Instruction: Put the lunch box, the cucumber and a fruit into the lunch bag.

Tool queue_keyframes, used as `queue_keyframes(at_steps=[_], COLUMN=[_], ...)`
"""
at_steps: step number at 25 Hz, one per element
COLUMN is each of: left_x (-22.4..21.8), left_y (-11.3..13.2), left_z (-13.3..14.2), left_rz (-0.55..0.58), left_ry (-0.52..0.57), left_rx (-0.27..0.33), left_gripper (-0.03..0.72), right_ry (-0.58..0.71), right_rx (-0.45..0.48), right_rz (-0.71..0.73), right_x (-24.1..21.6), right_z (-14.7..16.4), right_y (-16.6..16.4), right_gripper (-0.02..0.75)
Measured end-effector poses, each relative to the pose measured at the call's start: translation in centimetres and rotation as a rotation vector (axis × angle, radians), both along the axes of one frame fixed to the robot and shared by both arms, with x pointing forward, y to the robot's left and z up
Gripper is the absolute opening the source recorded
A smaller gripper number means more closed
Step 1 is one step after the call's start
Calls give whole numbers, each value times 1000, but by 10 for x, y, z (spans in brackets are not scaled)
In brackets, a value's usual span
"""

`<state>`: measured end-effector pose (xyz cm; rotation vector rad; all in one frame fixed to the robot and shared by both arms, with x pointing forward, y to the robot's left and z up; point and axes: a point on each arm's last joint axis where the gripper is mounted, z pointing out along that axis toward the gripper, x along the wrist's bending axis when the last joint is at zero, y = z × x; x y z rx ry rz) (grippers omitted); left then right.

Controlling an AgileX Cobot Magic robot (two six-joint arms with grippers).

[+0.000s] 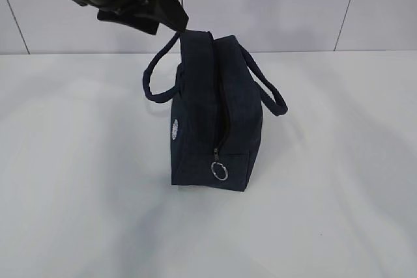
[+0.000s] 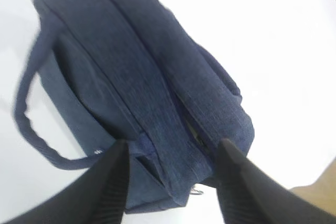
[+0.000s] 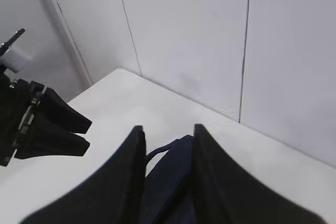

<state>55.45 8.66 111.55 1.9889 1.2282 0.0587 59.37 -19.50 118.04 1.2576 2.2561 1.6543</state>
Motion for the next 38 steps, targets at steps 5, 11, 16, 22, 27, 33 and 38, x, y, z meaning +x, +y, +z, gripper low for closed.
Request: queue_keyframes(at_steps=[5, 11, 16, 22, 27, 33, 38], left_x=[-14, -28, -42, -71, -104, -150, -170], left_y=[14, 27, 36, 53, 74, 103, 114], left_z=[30, 54, 74, 95, 89, 77, 70], left_rz=[2, 7, 13, 24, 32, 48, 50], left_ry=[-124, -220, -281, -352, -418, -500, -521], left_rx=[28, 45, 28, -14, -28, -56, -65], left_gripper=[382, 381, 377, 377, 373, 371, 370], right_ry=[-254, -433, -443, -371, -311, -175, -100], right_rx=[-71, -117, -138, -168, -179, -111, -31], right_rz=[-75, -133, -145, -177, -187, -168, -155], right_x=[-56, -130, -176, -206, -224, -230, -226], right_z=[65, 113, 106, 59, 21, -22, -33], right_y=[-14, -28, -35, -41, -44, -41, -36], right_gripper=[233, 233, 233, 233, 233, 233, 233])
